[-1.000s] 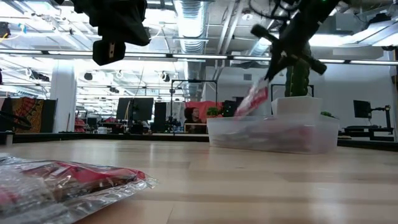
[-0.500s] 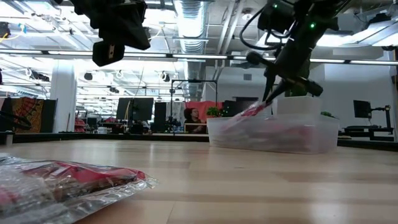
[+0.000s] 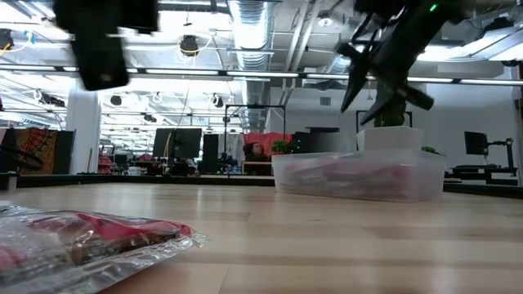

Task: Sort popcorn bags into baskets
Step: Put the red popcorn pack into the transparent bin

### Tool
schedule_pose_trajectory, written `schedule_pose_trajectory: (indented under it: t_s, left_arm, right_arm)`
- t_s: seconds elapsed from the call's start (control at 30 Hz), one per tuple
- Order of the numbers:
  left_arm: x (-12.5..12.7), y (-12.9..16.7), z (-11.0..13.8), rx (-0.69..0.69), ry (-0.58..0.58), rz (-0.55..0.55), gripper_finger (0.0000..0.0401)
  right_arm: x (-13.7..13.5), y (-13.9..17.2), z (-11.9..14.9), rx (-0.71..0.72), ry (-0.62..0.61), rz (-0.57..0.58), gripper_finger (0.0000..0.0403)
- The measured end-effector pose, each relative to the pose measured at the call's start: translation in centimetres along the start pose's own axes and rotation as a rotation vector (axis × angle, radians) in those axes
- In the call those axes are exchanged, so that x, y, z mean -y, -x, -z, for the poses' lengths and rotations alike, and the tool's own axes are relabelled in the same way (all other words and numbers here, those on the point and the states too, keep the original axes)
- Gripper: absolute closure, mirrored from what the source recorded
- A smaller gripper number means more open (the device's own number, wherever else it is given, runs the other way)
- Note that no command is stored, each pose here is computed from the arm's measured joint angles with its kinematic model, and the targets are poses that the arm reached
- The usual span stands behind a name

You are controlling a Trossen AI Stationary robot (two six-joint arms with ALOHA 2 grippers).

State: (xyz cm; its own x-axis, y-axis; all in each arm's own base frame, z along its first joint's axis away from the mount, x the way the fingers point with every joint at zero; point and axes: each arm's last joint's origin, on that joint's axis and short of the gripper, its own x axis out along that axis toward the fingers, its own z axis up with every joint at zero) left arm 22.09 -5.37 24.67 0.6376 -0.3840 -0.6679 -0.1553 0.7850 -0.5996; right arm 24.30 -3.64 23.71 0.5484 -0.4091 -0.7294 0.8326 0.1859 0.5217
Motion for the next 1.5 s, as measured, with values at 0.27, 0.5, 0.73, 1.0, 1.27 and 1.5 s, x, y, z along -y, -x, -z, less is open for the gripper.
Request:
schedule_pose_trajectory:
  t_s: [0.27, 0.5, 0.73, 1.0, 1.27, 1.5]
  left_arm:
    - [3.8, -1.7, 7.1, -0.078, -0.096, -0.039, 0.0385]
    - [5.5, -3.1, 11.4, 0.028, -0.029, -0.062, 0.0400]
    - [7.1, -7.9, 13.8, 0.070, 0.082, -0.049, 0.0401]
    - [9.3, -13.6, 15.0, -0.105, 0.058, -0.085, 0.0401]
    - [7.4, -17.1, 13.6, -0.181, 0.099, -0.142, 0.0401]
    - [4.6, -18.4, 8.9, -0.084, 0.058, -0.169, 0.0401]
  right_arm:
    - [-1.2, 3.3, 4.7, -0.101, 0.073, -0.136, 0.0185]
    - [-2.0, 3.6, 10.2, -0.178, 0.105, -0.186, 0.0206]
    - [-2.0, 3.4, 14.4, -0.246, 0.177, -0.203, 0.0222]
    - [-1.7, 4.6, 16.6, -0.274, 0.232, -0.250, 0.0231]
    - [-1.5, 5.4, 17.3, -0.252, 0.273, -0.281, 0.0226]
    - [-1.5, 5.4, 17.5, -0.249, 0.364, -0.299, 0.0205]
